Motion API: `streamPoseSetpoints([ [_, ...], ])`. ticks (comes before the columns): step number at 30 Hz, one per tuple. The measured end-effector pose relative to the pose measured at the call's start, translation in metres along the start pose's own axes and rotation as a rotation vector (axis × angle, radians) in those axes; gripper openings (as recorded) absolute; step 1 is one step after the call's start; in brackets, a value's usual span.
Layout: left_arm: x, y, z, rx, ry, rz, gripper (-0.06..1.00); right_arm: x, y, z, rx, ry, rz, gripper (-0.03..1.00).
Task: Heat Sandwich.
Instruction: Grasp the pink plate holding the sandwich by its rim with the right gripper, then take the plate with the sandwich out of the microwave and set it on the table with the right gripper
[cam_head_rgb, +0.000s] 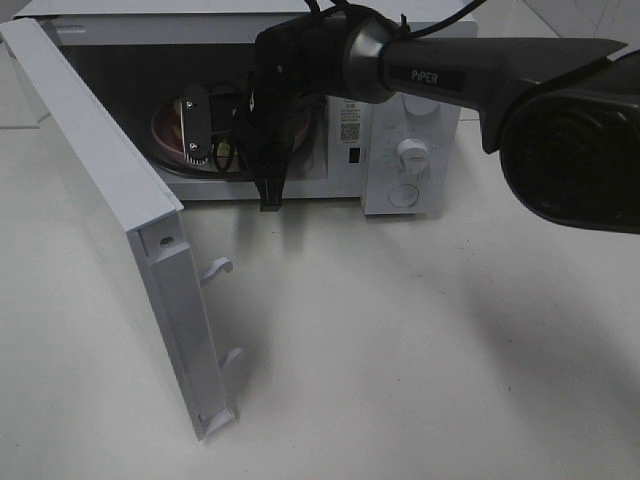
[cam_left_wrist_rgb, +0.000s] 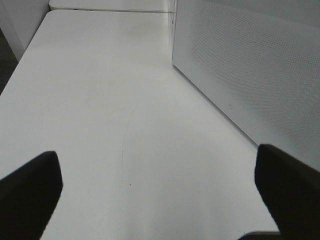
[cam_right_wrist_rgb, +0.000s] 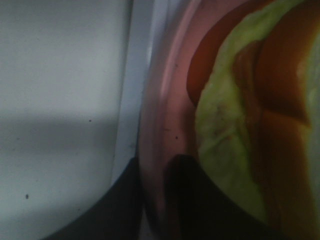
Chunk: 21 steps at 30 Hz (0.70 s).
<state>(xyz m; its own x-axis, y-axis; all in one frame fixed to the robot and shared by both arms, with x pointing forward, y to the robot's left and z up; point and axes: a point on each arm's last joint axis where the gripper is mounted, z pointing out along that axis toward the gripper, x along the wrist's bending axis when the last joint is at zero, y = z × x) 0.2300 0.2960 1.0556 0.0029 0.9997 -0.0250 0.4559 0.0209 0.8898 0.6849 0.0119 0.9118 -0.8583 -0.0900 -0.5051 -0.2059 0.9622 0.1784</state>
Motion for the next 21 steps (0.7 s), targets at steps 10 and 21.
streamPoseSetpoints([
  [10, 0.0, 0.0, 0.0, 0.0, 0.0, 0.0, 0.97, -0.002, -0.001, -0.005, -0.008, 0.013, -0.031, 0.17],
  [21, 0.0, 0.0, 0.0, 0.0, 0.0, 0.0, 0.97, 0.002, -0.004, -0.012, -0.007, 0.044, -0.101, 0.16],
])
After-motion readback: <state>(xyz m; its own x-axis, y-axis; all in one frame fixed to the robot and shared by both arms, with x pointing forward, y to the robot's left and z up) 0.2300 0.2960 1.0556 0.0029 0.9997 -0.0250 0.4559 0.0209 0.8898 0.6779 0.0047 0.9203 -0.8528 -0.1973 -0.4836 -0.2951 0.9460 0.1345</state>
